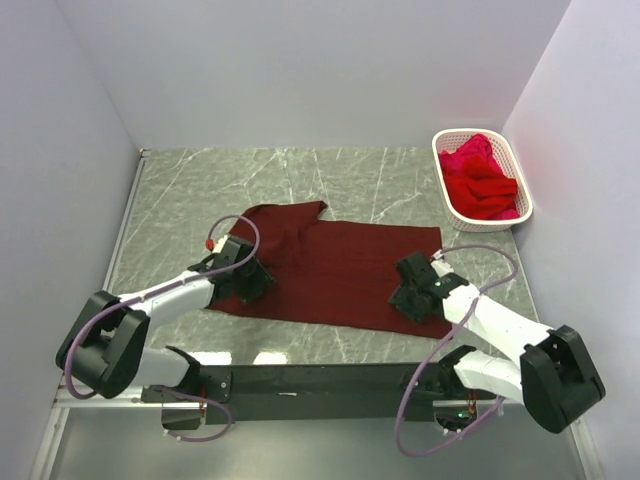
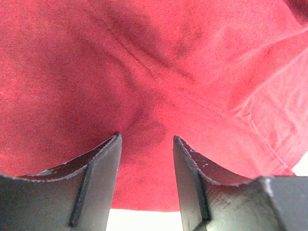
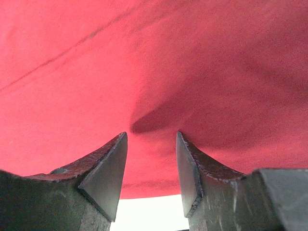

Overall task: Fold and stack the t-shirts
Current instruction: Fold the tshirt

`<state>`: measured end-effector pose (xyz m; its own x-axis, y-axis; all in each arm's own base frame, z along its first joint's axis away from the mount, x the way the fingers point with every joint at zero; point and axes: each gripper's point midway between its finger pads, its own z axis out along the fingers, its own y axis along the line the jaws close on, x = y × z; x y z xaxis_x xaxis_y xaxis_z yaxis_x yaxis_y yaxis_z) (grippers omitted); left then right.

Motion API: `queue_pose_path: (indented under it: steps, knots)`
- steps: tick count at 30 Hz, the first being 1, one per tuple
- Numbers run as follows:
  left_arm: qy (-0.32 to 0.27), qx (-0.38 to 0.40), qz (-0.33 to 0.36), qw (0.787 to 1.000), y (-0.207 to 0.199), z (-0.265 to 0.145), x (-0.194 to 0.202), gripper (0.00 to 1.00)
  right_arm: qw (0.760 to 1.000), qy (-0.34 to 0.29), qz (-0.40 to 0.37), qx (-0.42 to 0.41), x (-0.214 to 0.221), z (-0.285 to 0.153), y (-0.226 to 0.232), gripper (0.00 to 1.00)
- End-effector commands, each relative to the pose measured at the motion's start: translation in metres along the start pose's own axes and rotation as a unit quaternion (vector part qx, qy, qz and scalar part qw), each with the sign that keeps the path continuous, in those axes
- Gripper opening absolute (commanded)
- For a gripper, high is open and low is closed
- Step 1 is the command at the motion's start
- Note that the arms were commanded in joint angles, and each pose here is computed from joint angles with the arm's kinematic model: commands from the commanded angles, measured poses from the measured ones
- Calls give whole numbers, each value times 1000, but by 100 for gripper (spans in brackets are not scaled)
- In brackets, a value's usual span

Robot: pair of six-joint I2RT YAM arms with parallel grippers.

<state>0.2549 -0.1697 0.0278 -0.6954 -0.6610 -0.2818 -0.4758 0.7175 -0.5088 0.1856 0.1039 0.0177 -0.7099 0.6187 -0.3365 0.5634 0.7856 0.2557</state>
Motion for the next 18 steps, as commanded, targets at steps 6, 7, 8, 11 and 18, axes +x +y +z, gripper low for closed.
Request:
queue_pose_path:
  steps: [6,7,8,11,18]
  knots:
    - [-63,-23,43,997,-14,-34,-60,60,993,-22,-104,-59,-37,-30,58,50]
    - [-76,-15,51,996,-22,-38,-71,60,989,-35,-112,-92,-48,-42,86,49]
    - [-86,-18,42,995,-24,-36,-86,59,986,-41,-127,-104,-52,-47,100,49]
    - [-79,18,58,995,-54,-30,-112,54,973,-62,-182,-127,-62,-59,154,49]
    - [-33,1,101,994,-73,25,-123,49,948,-67,-272,-148,-63,-24,257,49]
